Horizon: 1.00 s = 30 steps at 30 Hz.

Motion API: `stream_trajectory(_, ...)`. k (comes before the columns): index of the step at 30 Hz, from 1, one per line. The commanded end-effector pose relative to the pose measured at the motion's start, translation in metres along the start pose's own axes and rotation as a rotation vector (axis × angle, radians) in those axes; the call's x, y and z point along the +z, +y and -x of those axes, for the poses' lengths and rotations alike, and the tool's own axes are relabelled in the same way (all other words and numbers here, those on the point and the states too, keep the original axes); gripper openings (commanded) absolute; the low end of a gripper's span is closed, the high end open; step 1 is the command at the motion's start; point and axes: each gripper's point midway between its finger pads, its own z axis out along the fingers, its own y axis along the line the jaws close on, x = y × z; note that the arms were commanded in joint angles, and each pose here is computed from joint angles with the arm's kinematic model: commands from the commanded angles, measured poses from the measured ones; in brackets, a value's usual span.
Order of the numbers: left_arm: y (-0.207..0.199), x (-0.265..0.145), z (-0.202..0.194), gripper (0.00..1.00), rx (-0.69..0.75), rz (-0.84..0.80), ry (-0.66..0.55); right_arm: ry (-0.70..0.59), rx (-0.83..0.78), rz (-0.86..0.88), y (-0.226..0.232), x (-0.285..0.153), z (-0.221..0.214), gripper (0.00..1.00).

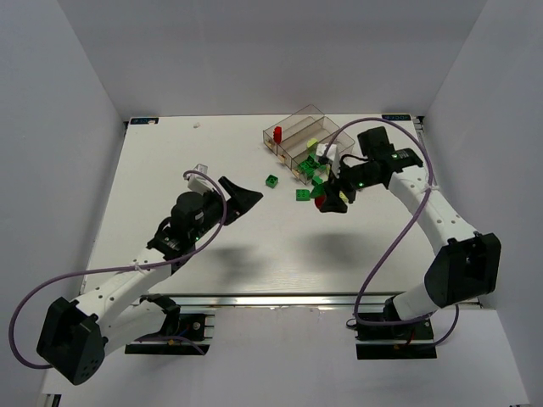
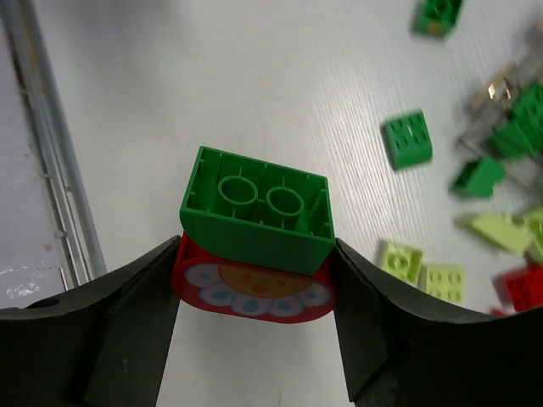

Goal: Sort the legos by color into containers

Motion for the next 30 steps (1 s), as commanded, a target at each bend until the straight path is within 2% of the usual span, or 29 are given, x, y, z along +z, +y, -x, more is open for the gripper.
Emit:
stream_trajectory(1, -0.031, -0.003, 0.009, 0.98, -0.004, -0.093, 0.004, -0.127, -0.143, 0.068, 0.018, 0.003, 0.046, 0.02)
stream_trajectory(12, -0.051, -0.007, 0.008, 0.98, 0.074, -0.154, 0.048, -0.187, -0.365, 0.116, 0.039, 0.02, 0.092, 0.01)
stream_trajectory(30, -0.028, -0.005, 0.009, 0.98, 0.134, 0.016, 0.09, -0.208, -0.515, 0.095, 0.053, 0.02, 0.109, 0.0)
